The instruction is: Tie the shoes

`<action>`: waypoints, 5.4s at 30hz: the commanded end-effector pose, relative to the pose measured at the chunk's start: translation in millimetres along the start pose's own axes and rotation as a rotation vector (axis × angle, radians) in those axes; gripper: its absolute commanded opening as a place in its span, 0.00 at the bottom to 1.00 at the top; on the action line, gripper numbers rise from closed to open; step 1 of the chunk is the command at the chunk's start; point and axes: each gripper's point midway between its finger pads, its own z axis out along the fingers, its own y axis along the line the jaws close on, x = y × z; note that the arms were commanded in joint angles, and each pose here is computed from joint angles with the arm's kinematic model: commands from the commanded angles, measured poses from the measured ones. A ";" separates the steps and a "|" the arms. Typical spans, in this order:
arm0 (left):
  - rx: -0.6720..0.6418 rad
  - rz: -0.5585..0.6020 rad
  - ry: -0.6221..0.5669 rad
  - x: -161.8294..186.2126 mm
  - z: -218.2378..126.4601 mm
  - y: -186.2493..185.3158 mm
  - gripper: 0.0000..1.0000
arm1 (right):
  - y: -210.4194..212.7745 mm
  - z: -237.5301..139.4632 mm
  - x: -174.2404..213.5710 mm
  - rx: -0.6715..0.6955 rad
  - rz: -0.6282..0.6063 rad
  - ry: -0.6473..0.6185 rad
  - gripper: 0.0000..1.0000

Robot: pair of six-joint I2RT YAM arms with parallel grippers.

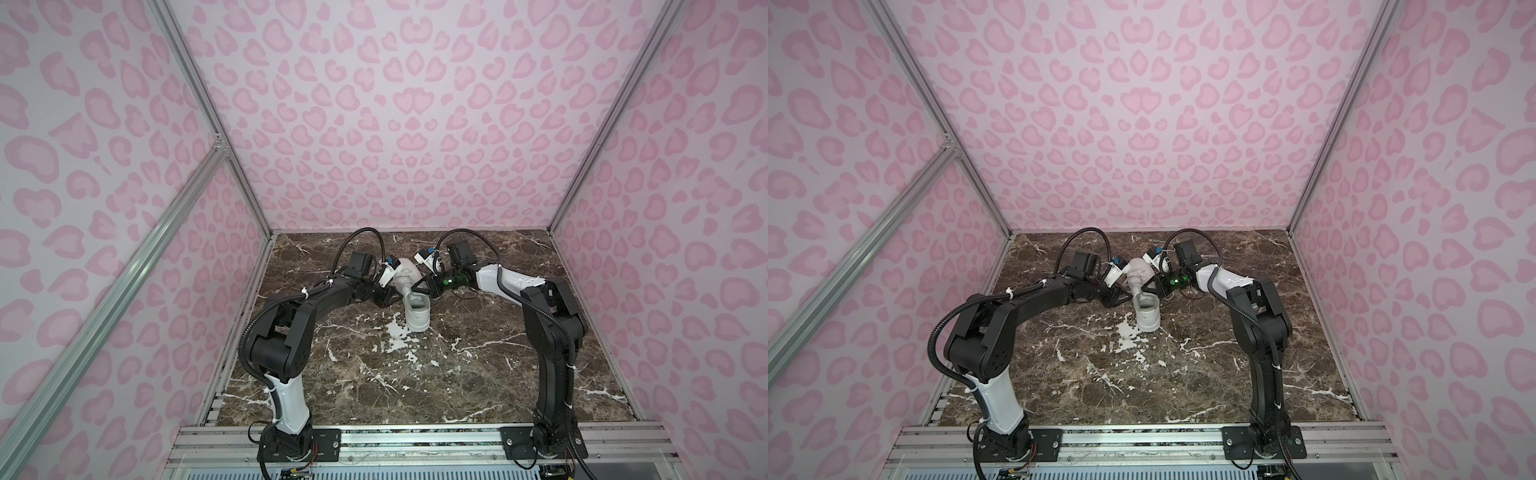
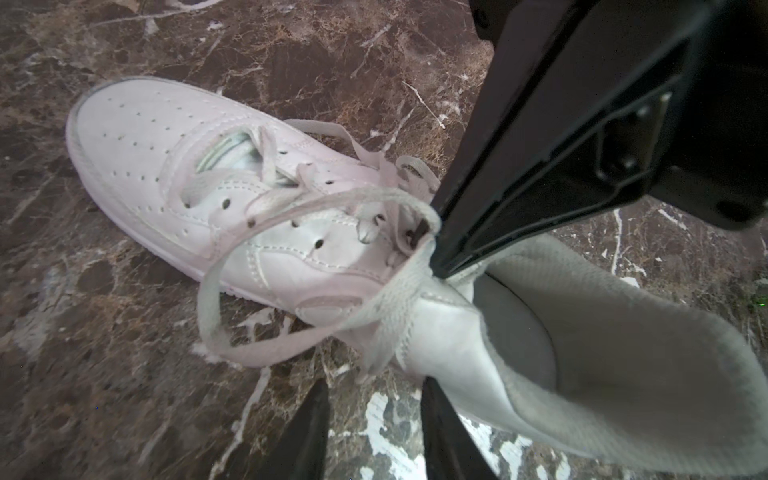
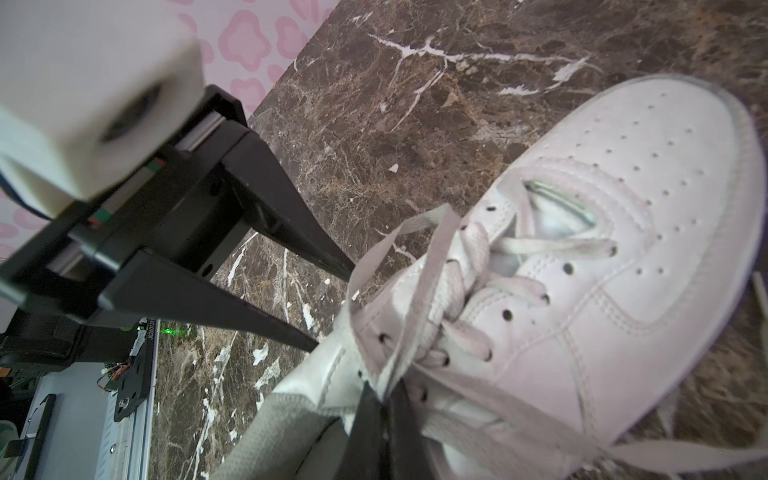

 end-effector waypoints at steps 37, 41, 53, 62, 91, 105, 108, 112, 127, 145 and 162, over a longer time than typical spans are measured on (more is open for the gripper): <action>-0.073 -0.040 0.015 -5.7 -9.9 15.6 0.03 | -12.2 5.1 33.7 0.057 0.095 0.127 0.02; -0.159 -0.073 0.099 -0.3 -17.6 19.2 0.03 | -12.8 4.8 34.0 0.062 0.096 0.128 0.02; -0.324 -0.165 0.192 17.9 -47.8 28.6 0.03 | -17.3 4.6 38.9 0.077 0.110 0.139 0.02; -0.393 -0.149 0.182 4.6 -69.3 32.8 0.03 | -18.3 3.4 36.6 0.083 0.111 0.131 0.02; -0.420 -0.151 0.138 -23.4 -100.4 25.1 0.03 | -20.5 3.5 32.7 0.096 0.116 0.124 0.07; -0.424 -0.190 0.112 -21.4 -116.5 26.3 0.03 | -20.5 3.2 33.4 0.096 0.117 0.125 0.07; -0.396 -0.197 0.135 -14.3 -109.7 23.0 0.03 | -19.5 3.8 32.2 0.092 0.116 0.124 0.07; -0.304 -0.251 0.213 17.7 -80.5 11.6 0.03 | -17.1 4.7 31.1 0.087 0.114 0.123 0.07; -0.249 -0.323 0.259 56.1 -21.3 10.4 0.24 | -12.7 2.1 28.1 0.085 0.107 0.119 0.07; -0.321 -0.372 0.038 -10.9 -74.6 40.1 0.64 | -0.1 -30.1 -5.9 0.092 0.104 0.029 0.36; -0.204 -0.461 0.054 -25.0 -23.5 57.2 0.65 | -16.4 -57.7 18.8 0.153 0.206 0.015 0.36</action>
